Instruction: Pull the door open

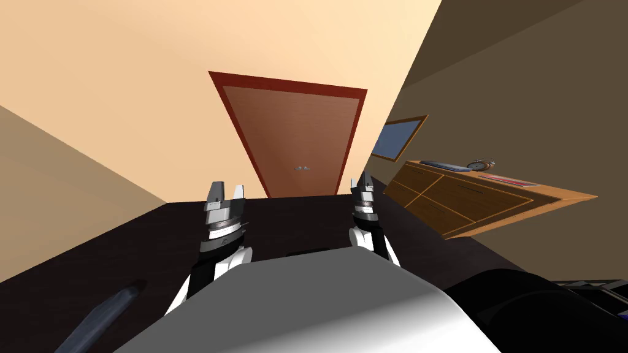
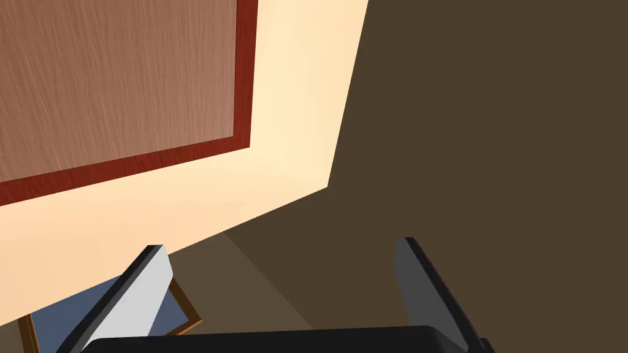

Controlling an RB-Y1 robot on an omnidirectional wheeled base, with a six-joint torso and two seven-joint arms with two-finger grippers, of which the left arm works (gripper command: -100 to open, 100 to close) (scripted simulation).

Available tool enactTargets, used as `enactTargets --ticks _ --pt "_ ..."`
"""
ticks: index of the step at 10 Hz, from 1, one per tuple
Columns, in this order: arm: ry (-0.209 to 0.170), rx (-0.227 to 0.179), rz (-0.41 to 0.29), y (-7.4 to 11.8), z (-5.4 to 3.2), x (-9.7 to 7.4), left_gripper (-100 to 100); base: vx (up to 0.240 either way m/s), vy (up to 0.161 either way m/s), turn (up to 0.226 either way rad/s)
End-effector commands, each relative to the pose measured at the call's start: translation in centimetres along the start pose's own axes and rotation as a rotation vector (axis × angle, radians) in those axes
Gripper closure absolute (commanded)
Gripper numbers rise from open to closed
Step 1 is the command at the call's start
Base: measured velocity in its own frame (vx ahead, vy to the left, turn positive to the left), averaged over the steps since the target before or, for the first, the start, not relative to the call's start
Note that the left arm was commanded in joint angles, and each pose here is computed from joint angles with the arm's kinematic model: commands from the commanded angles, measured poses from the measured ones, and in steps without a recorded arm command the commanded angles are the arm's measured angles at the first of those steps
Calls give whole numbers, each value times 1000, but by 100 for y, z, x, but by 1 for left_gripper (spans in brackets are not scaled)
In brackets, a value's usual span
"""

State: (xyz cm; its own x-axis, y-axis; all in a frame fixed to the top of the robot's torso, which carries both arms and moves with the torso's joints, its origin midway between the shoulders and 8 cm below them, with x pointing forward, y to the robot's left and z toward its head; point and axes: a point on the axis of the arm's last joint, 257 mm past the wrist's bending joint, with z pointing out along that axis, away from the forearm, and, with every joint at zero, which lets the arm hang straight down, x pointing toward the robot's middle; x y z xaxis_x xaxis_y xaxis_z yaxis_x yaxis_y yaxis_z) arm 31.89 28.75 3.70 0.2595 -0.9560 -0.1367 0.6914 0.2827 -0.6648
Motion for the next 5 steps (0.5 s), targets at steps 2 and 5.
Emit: enactTargets --ticks 2,5 --pt "14 -32 -9 190 -62 22 -100 150 -31 -57" --pt "26 -71 -19 416 -143 39 -100 176 -14 -41"
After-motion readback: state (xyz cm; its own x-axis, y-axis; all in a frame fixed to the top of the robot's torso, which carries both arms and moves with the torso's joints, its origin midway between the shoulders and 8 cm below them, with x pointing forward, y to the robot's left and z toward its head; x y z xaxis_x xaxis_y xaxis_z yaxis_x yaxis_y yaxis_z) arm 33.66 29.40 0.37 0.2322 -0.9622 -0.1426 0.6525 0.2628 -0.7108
